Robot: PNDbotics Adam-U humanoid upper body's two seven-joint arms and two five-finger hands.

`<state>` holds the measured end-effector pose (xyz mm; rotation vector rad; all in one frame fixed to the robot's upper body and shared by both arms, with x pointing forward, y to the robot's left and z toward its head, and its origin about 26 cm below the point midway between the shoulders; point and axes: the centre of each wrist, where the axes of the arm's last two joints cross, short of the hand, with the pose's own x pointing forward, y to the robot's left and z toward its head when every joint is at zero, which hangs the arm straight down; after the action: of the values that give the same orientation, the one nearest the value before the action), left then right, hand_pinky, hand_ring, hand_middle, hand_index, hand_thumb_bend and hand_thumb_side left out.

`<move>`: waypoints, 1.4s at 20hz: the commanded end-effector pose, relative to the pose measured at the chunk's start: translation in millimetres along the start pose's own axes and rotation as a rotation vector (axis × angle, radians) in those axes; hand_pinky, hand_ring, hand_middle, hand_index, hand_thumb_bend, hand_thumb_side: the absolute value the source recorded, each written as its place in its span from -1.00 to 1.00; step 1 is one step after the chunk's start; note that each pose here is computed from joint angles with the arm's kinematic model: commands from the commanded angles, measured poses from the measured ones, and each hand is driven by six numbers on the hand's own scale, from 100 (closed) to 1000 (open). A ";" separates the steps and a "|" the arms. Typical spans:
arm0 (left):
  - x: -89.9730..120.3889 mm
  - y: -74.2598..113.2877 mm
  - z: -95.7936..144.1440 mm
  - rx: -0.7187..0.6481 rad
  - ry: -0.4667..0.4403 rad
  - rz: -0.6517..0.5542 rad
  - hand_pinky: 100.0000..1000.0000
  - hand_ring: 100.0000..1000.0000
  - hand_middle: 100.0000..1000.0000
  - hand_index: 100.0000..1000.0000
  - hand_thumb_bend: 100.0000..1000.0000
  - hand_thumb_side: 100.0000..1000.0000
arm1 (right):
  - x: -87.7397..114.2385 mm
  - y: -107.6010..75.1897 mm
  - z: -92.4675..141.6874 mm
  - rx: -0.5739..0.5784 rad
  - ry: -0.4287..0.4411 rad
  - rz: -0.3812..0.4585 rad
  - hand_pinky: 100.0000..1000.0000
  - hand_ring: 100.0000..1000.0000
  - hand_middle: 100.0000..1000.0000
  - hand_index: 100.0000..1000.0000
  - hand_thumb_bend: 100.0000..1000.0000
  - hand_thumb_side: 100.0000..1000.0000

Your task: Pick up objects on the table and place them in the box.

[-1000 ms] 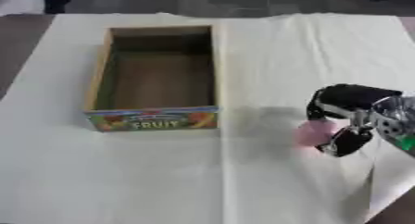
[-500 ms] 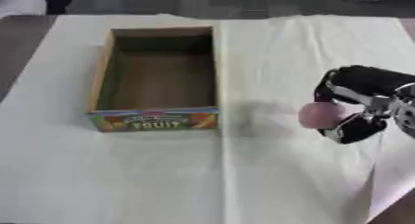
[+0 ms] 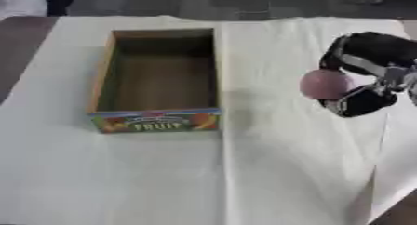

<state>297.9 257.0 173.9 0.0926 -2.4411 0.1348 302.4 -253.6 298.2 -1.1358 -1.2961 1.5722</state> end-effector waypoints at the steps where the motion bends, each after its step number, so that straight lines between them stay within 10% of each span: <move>1: 6.4 1.7 -4.1 -0.010 -0.026 -0.005 0.35 0.19 0.13 0.60 -1.00 0.13 | 1.3 -18.1 5.9 -0.054 -0.006 0.012 0.21 0.32 -0.28 -0.12 -0.98 -0.89; 16: 5.6 1.4 -2.0 -0.017 -0.016 -0.006 0.35 0.18 0.13 0.60 -1.00 0.13 | 44.4 -76.1 -1.2 -0.174 -0.084 -0.035 0.20 0.27 -0.32 -0.14 -0.92 -0.83; 28: 5.7 -1.7 -2.3 -0.033 -0.015 0.009 0.35 0.18 0.13 0.60 -1.00 0.13 | 75.2 -94.2 -77.0 -0.163 -0.093 -0.058 0.21 0.27 -0.30 -0.12 -0.90 -0.83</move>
<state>297.0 255.3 171.2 0.0748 -2.4266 0.1237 353.0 -147.5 367.4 -1.0997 -1.5307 1.5362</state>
